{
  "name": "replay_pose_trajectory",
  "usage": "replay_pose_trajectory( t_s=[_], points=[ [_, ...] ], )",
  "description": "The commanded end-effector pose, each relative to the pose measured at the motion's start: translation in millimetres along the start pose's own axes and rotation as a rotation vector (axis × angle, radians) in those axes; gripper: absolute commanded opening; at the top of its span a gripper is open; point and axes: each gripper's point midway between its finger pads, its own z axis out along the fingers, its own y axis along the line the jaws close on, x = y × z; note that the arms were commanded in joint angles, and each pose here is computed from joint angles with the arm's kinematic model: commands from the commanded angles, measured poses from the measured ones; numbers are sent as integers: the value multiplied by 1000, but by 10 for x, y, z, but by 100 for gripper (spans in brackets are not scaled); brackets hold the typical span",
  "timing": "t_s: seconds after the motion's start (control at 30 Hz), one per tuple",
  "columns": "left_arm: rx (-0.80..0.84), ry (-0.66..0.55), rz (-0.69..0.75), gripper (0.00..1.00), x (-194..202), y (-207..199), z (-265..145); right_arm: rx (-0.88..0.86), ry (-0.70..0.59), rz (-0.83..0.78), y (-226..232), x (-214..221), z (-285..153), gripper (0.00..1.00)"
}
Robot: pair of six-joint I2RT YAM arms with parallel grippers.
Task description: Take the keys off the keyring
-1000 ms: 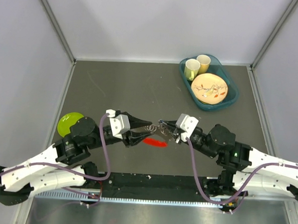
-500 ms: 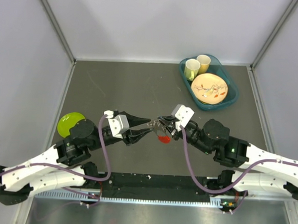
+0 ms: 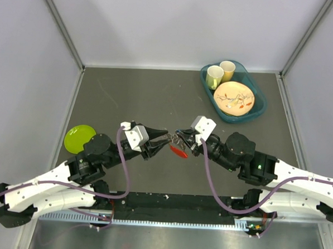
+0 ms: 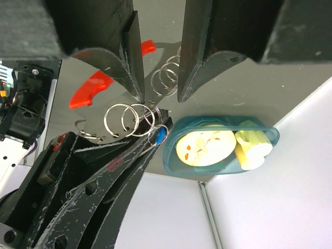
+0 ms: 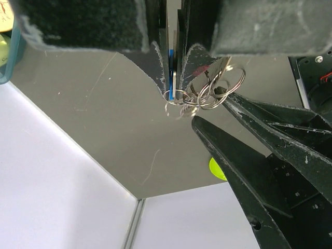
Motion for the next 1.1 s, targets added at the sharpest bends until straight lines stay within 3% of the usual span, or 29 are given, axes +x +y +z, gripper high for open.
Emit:
replay_pose_trajectory(
  t_s=[0.0,1.07],
  points=[
    [-28,-37,-30,37,-75,32,37,23,-122,49,-104,-422,-50,0],
    [-52,-122,-100,37,-446,83,-3,35,-68,26,-82,-194,19,0]
  ],
)
